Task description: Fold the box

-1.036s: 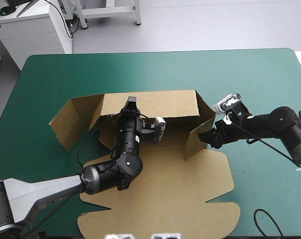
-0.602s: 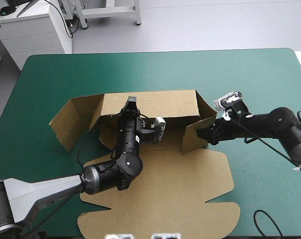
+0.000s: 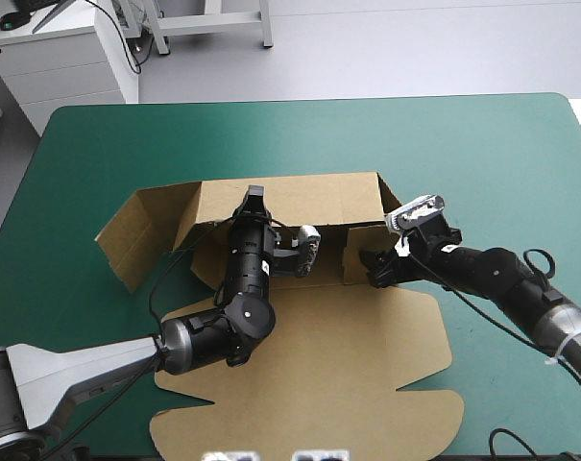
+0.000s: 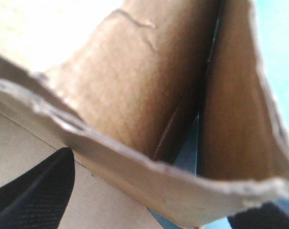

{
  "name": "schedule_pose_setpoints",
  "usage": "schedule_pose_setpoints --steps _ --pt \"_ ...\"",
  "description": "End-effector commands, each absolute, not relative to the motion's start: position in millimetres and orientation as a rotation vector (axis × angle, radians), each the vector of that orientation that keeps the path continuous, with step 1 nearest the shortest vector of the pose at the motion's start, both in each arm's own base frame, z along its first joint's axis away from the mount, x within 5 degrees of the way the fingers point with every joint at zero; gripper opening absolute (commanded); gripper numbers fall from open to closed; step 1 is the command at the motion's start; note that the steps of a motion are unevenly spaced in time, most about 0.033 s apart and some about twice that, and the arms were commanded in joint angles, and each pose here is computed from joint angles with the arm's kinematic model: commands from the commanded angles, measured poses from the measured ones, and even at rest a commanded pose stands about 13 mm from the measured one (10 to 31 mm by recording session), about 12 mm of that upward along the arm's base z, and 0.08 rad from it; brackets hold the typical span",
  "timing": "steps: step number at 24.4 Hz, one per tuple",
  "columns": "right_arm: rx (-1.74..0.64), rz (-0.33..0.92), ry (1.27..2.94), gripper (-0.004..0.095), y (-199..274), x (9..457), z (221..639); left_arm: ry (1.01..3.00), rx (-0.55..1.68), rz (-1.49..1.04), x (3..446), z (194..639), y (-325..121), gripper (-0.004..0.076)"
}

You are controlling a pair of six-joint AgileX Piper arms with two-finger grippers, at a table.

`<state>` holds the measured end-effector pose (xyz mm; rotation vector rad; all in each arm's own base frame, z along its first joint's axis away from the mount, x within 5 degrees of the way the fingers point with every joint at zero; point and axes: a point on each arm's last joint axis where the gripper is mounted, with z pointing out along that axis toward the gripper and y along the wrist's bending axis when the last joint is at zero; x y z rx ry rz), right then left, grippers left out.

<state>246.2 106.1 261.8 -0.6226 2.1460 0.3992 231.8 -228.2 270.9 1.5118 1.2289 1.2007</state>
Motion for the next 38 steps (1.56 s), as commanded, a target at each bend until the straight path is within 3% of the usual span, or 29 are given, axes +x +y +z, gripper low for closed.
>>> schedule_pose_setpoints --steps 1,9,15,19,21,24,38 --pt "-0.549 0.393 2.072 0.0738 104.5 247.9 280.5 1.118 1.409 1.233 232.3 305.2 -230.7 0.0015" --pt "-0.542 0.420 2.055 0.0738 109.9 246.7 282.2 1.118 1.400 1.176 233.8 313.5 -236.8 0.0015" --pt "-0.524 0.372 1.984 0.0727 124.9 244.8 287.2 1.117 1.401 1.174 233.8 313.4 -236.9 0.0015" --pt "-0.507 0.375 1.985 0.0560 125.3 244.7 287.0 1.117 1.401 1.174 233.8 313.4 -236.9 0.0015" --pt "-0.503 0.374 1.985 0.0400 125.2 244.8 287.1 1.117 1.401 1.174 233.8 313.4 -236.9 0.0015" --pt "-0.508 0.375 1.986 0.0017 125.4 244.6 287.0 1.118 1.399 1.173 233.8 313.4 -236.9 0.0015" --pt "-0.510 0.396 2.042 -0.0015 129.4 249.5 274.5 1.106 1.380 1.188 235.0 316.8 -238.3 0.0016"
